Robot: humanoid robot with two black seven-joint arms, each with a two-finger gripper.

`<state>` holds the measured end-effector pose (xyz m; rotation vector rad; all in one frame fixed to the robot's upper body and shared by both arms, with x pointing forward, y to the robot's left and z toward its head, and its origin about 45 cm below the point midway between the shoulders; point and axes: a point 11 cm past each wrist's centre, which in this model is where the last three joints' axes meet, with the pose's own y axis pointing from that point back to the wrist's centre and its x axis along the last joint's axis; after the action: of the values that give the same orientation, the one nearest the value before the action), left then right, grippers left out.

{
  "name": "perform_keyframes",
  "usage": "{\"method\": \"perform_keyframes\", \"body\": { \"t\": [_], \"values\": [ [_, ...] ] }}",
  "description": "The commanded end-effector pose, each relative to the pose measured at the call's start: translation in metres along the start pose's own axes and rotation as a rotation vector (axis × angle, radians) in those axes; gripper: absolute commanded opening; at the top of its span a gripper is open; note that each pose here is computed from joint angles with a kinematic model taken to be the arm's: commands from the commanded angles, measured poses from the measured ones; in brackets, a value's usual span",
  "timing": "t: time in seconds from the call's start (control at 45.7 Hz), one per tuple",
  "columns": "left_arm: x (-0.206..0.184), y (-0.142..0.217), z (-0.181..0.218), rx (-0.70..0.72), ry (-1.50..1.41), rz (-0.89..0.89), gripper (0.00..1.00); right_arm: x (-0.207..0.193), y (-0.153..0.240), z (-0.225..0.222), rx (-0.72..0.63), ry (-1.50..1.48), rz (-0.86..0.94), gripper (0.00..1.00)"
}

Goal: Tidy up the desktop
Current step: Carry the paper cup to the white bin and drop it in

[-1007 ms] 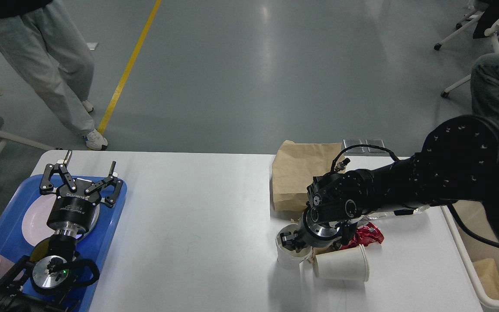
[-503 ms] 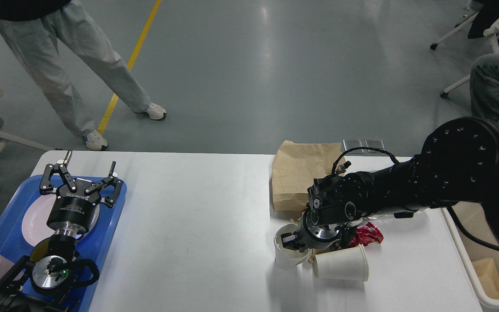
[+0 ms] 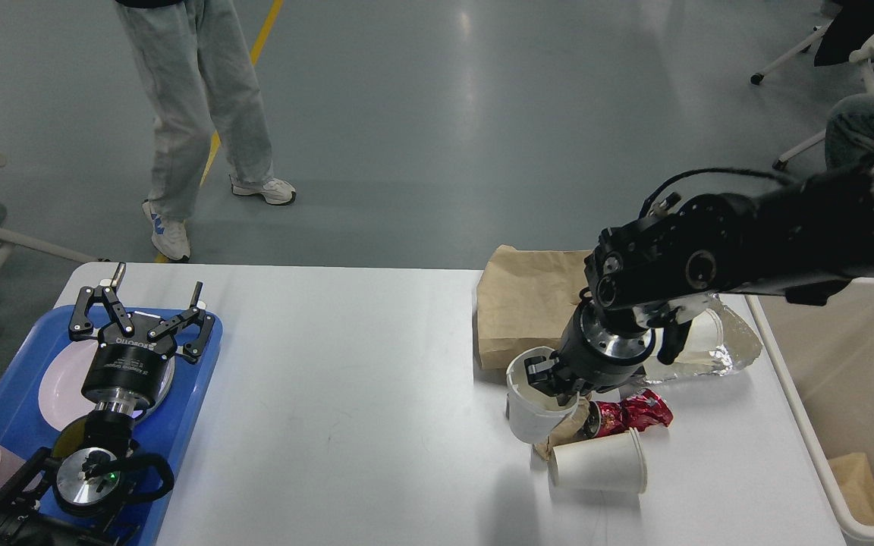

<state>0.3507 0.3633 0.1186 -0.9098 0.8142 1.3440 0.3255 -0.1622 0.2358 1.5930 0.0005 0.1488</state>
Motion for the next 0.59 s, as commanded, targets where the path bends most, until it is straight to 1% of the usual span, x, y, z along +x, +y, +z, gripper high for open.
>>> {"method": "perform_keyframes", "body": {
  "t": [0.0,0.131,0.241,0.394,0.569],
  "values": [
    [0.0,0.0,0.0,0.001,-0.001,0.0,0.96,0.002,0.041,0.031,-0.047,-0.034,0.003,0.0],
    [0.0,-0.001,0.0,0.001,-0.001,-0.001,0.96,-0.005,0.082,0.061,-0.086,-0.071,-0.026,0.0],
    [0.0,0.0,0.0,0.001,-0.001,0.0,0.96,-0.005,0.111,0.075,-0.056,-0.111,-0.023,0.0],
    [0.0,0.0,0.0,0.001,-0.001,0.0,0.96,-0.005,0.128,0.095,-0.059,-0.165,-0.004,0.0],
    [0.0,0.0,0.0,0.001,-0.001,0.0,0.96,-0.005,0.13,0.113,-0.078,-0.212,0.015,0.0]
  ]
}}
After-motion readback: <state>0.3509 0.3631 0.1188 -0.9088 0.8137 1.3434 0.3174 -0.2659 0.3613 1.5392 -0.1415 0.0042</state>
